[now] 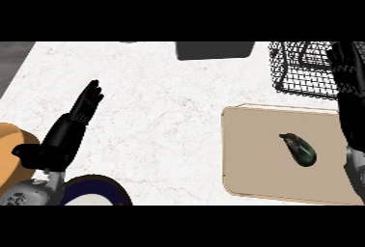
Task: Pick the eggplant from the tray and place it in the tiered basket
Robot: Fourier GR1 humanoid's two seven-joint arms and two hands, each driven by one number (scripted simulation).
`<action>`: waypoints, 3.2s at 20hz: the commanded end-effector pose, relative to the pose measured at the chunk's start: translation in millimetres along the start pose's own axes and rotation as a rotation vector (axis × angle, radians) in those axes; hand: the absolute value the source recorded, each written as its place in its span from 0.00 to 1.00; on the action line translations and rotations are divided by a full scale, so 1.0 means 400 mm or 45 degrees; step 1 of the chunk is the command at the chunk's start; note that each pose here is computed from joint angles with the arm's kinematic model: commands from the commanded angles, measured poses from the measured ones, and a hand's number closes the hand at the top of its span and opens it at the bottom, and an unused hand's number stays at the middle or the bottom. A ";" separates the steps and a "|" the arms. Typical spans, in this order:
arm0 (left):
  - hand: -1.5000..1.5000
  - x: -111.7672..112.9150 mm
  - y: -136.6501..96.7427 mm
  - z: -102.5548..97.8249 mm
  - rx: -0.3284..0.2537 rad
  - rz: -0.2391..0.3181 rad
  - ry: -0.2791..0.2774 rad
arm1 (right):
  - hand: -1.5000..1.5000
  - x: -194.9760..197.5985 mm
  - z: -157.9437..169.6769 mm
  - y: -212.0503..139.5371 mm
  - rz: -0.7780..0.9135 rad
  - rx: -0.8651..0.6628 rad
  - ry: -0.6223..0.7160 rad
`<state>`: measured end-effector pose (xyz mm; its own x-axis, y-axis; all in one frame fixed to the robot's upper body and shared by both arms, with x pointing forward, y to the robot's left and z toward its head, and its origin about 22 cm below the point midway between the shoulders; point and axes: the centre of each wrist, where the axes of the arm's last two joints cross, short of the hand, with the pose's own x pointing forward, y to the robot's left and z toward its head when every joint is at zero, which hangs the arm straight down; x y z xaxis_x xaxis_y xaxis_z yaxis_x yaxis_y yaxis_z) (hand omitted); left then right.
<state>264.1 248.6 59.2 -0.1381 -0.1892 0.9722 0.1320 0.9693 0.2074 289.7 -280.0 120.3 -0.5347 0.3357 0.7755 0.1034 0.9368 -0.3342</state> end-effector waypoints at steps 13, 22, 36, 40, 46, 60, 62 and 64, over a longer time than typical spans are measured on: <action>0.50 -0.094 0.091 0.036 0.341 -0.289 0.226 | 0.00 -0.224 0.434 -0.258 -0.389 -0.516 0.023; 0.50 -0.077 0.120 0.005 0.352 -0.287 0.234 | 0.00 -0.128 0.481 -0.494 0.142 0.071 0.132; 0.50 -0.104 0.109 -0.020 0.301 -0.292 0.234 | 0.00 0.038 0.340 -0.361 0.371 0.227 0.376; 0.50 -0.043 0.107 0.011 0.302 -0.299 0.209 | 0.00 0.056 0.291 -0.340 0.425 0.302 0.488; 0.50 -0.092 0.100 -0.014 0.311 -0.282 0.232 | 0.00 0.028 0.289 -0.244 0.553 0.341 0.556; 0.50 -0.096 0.121 -0.024 0.325 -0.310 0.223 | 0.00 -0.020 0.356 -0.178 0.716 0.332 0.533; 0.50 -0.104 0.109 -0.036 0.312 -0.298 0.213 | 0.00 -0.057 0.350 -0.148 0.723 0.296 0.531; 0.50 -0.084 0.123 -0.020 0.308 -0.299 0.225 | 0.00 -0.005 0.410 -0.142 0.751 0.286 0.500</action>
<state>279.1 296.1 30.0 0.0383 -0.4114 0.9106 -0.1279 0.9018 0.4128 161.7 -363.0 60.2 -0.0938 0.8064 0.5839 0.0482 0.5895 -0.8063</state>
